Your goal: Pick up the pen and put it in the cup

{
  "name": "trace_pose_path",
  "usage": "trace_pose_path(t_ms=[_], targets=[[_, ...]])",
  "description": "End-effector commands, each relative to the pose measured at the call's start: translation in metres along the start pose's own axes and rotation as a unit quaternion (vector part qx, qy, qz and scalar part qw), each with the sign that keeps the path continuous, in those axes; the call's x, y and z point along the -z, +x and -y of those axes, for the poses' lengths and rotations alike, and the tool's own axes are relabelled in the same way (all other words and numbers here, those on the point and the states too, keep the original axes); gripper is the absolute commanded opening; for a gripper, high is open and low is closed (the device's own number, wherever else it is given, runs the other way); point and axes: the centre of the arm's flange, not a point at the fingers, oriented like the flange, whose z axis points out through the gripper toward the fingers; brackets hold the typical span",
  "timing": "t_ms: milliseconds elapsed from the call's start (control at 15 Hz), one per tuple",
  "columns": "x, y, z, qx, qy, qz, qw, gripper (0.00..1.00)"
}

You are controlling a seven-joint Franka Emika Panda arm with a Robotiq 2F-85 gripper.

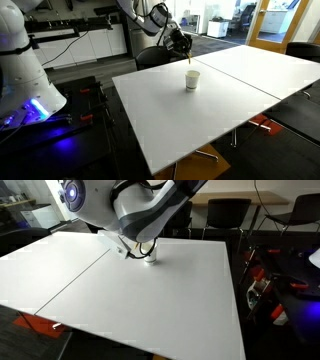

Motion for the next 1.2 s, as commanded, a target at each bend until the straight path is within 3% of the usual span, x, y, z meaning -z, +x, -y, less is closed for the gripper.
trace_pose_path(t_ms=[0,533,1133], targets=[[0.003,0.028,-0.011,0.000,-0.026,-0.029,0.9992,0.03],[-0.026,0.039,-0.016,0.027,-0.076,-0.091,0.9926,0.03],[-0.049,0.028,-0.001,0.042,-0.065,-0.082,0.9936,0.03]])
